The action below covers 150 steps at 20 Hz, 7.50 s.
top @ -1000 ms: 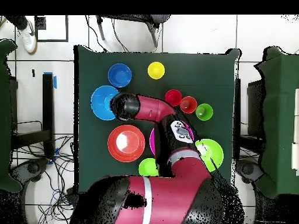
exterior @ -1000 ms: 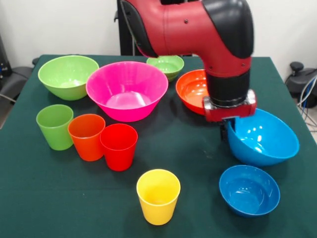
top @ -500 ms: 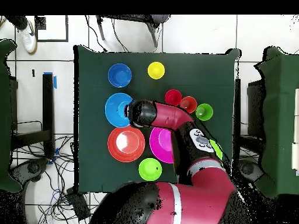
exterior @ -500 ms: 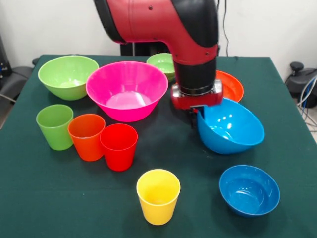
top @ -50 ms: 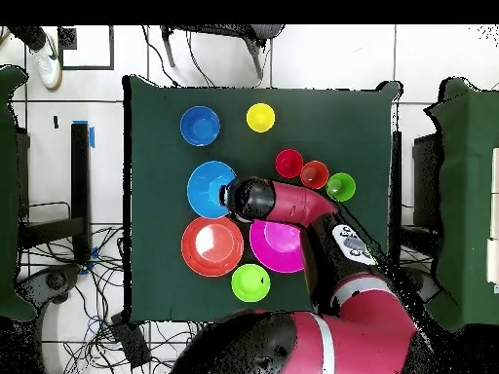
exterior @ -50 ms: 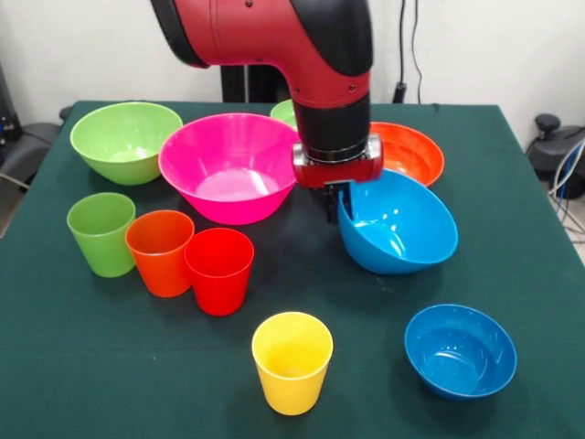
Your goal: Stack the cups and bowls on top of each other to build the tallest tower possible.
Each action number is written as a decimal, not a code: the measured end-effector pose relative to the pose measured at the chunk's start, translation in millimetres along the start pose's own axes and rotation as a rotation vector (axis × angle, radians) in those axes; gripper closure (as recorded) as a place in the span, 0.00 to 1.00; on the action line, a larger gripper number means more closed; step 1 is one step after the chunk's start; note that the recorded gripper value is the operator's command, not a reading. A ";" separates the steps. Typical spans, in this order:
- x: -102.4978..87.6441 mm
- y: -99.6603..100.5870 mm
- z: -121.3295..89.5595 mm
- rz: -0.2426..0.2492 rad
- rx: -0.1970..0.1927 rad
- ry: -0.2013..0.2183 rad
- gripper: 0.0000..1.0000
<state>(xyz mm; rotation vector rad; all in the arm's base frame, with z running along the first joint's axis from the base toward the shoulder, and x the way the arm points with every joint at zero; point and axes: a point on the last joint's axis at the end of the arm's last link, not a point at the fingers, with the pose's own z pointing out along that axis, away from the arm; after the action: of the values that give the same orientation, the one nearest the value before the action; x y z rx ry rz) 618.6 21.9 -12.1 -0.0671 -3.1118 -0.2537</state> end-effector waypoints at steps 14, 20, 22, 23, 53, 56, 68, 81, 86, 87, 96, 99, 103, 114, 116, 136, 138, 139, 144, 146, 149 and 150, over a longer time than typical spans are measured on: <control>13.7 -17.0 -8.6 -0.038 -0.010 -0.002 1.00; 18.3 -32.9 -12.9 -0.045 -0.009 -0.009 1.00; 20.5 -37.1 -13.3 -0.049 -0.012 -0.010 1.00; 21.4 -38.2 -13.2 -0.052 -0.012 -0.010 1.00; 12.5 -26.5 -37.2 -0.105 -0.003 -0.044 0.00; 7.7 -27.6 -50.5 -0.111 0.011 -0.052 0.00; -3.1 -29.5 -82.1 -0.122 0.043 -0.078 0.00; -12.9 -27.1 -90.7 -0.153 0.069 -0.107 0.00; -24.2 -31.6 -98.8 -0.162 0.089 -0.135 0.00; -26.6 -32.5 -100.8 -0.164 0.093 -0.141 0.00; -46.8 -43.1 -124.4 -0.179 0.137 -0.201 0.00; -54.0 -53.7 -133.7 -0.169 0.150 -0.222 0.00; -62.7 -68.7 -141.9 -0.149 0.161 -0.244 0.00; -75.6 -103.2 -145.6 -0.118 0.182 -0.271 0.00; -75.8 -108.3 -143.2 -0.117 0.186 -0.271 0.00; -70.0 -110.9 -95.7 -0.108 0.127 -0.223 0.00; -68.6 -109.7 -89.9 -0.107 0.120 -0.216 0.00; -67.7 -109.1 -87.2 -0.107 0.116 -0.213 0.00; -62.5 -106.8 -72.9 -0.104 0.100 -0.192 0.00; -61.4 -106.1 -69.6 -0.103 0.096 -0.188 0.00; -60.2 -105.4 -66.3 -0.103 0.092 -0.184 0.00; -59.4 -105.2 -64.4 -0.102 0.090 -0.181 0.00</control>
<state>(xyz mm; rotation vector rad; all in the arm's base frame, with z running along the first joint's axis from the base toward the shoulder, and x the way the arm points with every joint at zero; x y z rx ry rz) 674.3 -94.6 33.1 0.0754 -3.3064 -0.1145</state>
